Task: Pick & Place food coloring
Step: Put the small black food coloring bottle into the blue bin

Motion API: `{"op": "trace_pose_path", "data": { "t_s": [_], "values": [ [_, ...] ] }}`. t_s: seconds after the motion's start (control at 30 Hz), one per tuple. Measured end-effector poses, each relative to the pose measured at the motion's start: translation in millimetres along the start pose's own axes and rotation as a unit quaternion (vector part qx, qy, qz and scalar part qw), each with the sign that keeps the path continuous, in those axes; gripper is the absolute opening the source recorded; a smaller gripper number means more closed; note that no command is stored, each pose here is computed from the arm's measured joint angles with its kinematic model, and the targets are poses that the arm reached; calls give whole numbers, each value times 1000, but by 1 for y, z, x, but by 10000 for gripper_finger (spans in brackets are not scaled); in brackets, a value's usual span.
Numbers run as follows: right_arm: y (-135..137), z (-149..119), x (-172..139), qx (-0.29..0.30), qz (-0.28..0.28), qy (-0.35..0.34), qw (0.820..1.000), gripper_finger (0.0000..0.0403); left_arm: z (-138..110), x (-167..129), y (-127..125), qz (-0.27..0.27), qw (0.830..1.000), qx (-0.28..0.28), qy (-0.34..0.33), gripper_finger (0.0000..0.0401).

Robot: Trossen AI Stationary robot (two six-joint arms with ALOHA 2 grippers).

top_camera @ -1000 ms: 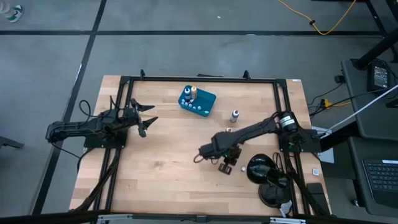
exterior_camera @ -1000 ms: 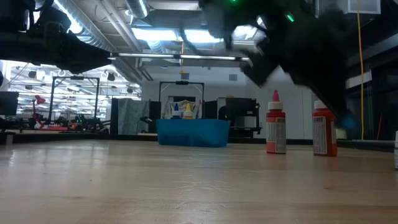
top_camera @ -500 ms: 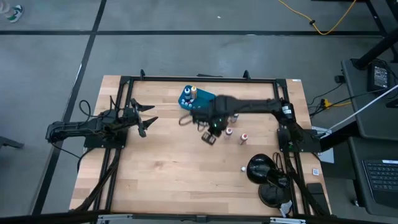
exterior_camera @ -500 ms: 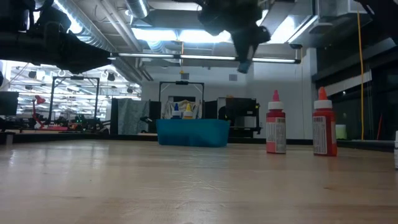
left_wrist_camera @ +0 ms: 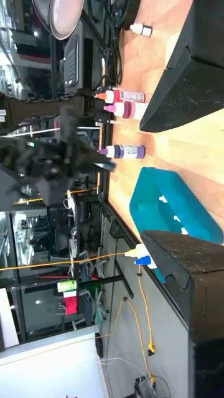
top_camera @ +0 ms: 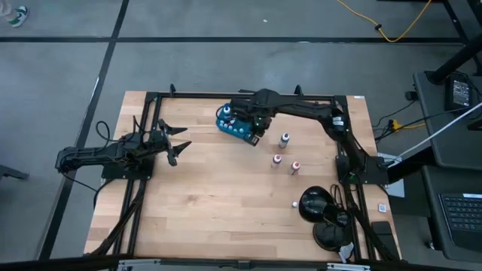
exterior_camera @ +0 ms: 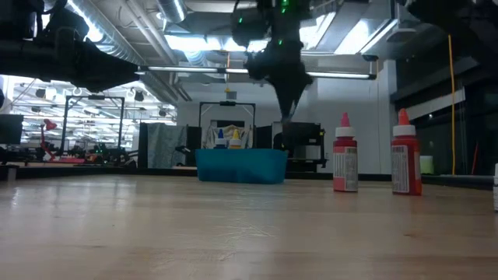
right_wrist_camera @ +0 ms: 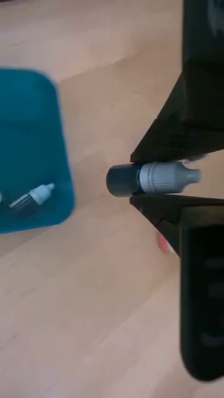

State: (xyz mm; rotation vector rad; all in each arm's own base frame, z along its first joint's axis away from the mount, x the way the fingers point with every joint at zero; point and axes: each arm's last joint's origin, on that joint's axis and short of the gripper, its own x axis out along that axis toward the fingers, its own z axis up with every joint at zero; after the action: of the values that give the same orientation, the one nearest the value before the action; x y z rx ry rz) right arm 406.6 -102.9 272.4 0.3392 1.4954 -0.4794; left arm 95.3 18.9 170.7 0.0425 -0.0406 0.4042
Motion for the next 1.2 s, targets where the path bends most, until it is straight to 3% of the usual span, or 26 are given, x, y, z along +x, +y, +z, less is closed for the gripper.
{"op": "trace_pose_path", "data": {
  "t_s": [0.27,0.53,1.2],
  "values": [
    [-3,24,34,-39,-26,-17,999,80,0,0,0,0,1000,0,0,267],
    [0,47,43,-59,-36,-41,997,80,0,0,0,0,1000,0,0,267],
    [9,52,101,-79,-32,39,996,80,0,0,0,0,1000,0,0,267]
  ]
}}
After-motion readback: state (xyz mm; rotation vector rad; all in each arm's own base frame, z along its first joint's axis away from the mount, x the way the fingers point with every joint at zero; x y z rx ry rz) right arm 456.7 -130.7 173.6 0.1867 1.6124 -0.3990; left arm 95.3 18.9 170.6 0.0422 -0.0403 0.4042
